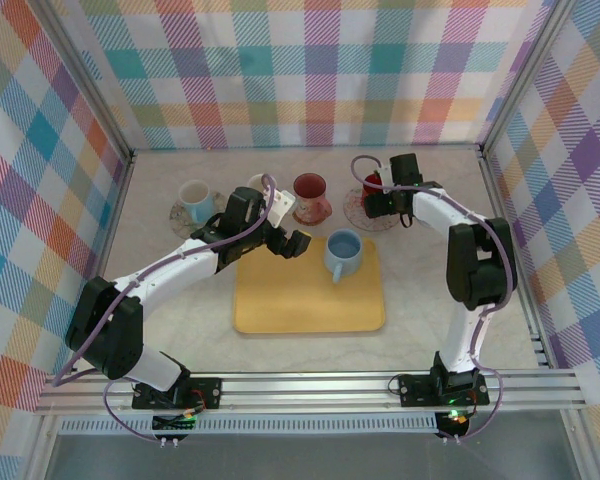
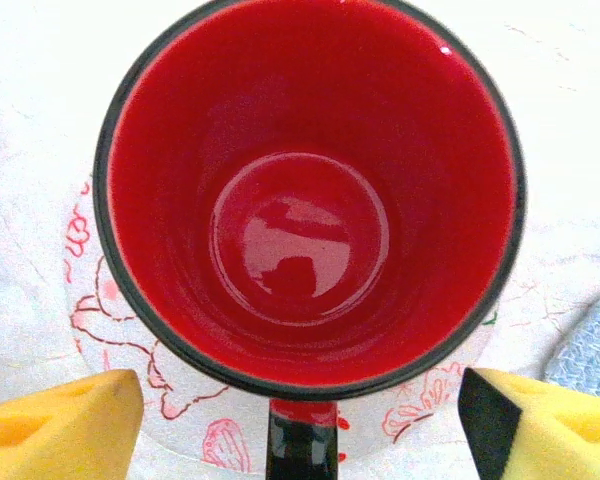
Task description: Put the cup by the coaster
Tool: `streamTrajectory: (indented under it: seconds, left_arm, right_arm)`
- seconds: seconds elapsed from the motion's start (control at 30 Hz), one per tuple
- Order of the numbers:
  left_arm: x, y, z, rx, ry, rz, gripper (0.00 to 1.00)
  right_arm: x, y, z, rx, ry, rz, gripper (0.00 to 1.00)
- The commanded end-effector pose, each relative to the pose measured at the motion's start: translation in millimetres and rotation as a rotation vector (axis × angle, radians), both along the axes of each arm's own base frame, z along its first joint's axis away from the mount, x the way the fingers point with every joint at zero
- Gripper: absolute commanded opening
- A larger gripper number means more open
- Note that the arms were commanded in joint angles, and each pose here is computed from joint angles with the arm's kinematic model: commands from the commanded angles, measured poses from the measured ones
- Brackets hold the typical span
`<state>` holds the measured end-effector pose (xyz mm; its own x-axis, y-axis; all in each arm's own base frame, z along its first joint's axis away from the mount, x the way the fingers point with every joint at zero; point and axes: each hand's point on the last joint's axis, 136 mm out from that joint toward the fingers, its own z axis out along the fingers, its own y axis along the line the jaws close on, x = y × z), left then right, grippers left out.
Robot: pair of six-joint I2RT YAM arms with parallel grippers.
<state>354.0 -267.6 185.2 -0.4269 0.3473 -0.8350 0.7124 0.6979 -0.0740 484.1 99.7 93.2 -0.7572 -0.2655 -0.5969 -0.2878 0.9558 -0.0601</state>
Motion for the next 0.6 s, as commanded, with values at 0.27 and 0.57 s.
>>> streamTrajectory:
  seconds: [0.27,0.57]
  left_arm:
    - [4.6,-6.9,41.5,-0.044,-0.091,-0.012,1.00]
    - [0.9,-2.3,66.4,-0.069,-0.137,-0.001,1.00]
  right_arm:
    - [-11.5,-2.4,53.2,0.044,-0.083,-0.012,0.99]
    - [-32.8,2.8,92.4,0.086,-0.099,0.008,0.99]
